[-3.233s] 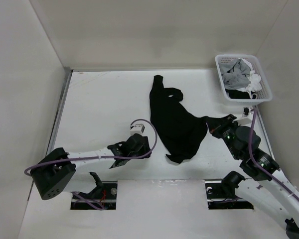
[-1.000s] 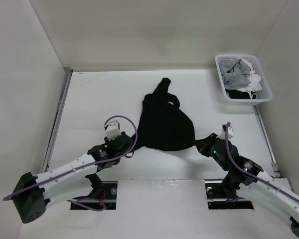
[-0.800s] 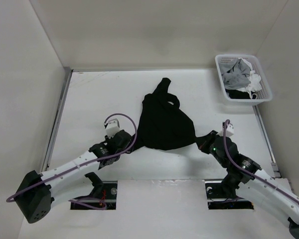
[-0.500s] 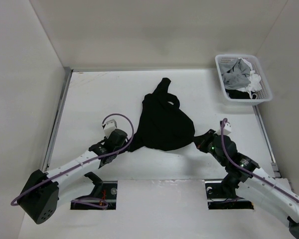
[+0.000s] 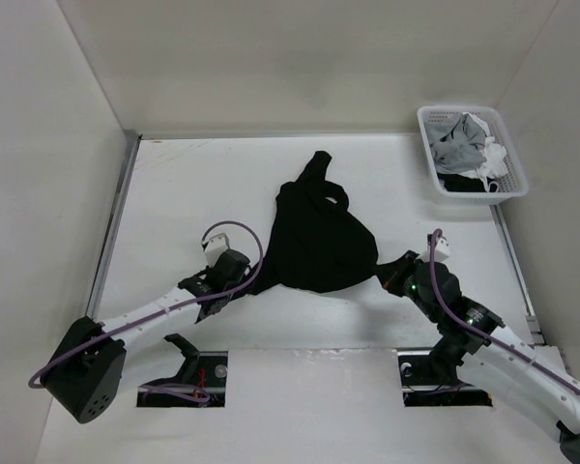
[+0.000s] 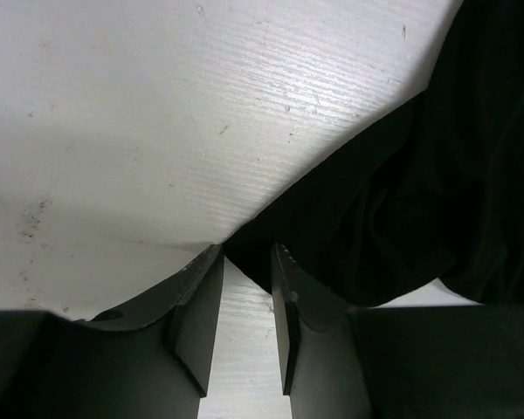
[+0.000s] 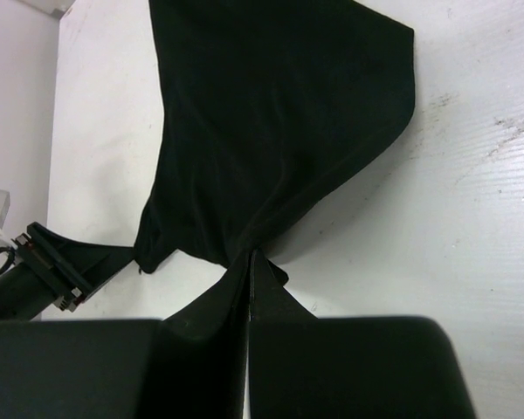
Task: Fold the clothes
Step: Flatten the tank top out
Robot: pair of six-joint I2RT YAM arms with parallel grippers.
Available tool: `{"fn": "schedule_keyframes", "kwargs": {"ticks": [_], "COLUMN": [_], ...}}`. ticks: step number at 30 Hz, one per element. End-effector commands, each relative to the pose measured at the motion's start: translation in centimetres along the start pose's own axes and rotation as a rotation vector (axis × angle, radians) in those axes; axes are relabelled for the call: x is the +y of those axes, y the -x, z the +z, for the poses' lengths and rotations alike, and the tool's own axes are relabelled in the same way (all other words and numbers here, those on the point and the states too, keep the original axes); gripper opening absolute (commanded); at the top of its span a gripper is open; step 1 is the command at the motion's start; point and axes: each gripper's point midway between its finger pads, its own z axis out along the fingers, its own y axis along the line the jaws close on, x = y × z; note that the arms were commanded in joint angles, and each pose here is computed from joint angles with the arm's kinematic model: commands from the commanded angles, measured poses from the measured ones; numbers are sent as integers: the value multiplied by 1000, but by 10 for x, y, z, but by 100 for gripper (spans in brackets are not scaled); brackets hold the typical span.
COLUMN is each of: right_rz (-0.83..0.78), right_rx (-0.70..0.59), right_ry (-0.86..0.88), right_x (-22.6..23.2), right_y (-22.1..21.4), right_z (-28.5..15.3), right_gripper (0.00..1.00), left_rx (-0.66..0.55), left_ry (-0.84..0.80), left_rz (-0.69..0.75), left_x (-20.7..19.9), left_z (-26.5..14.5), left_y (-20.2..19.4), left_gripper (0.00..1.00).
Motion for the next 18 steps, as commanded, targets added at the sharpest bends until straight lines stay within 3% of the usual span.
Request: {"fn": "schedule_keyframes", "kwargs": {"ticks": [1,9,18], "right_rz": [20,17,13], "right_rx": [-52,-47,-70], "right_ry": [66,66,78], "right_x": [20,19,24], "right_y": [17,15,25], "right_z": [-2,-1,-3], "right_gripper": [0,0,0], "left_rx": [-18,-10,-24], "left_ry": [30,38,36], "left_rz": [-22,-22,-19], "left_x": [6,8,4], "left_z": [1,4,2], "left_y": [4,2,10], "left_gripper": [31,33,3]}}
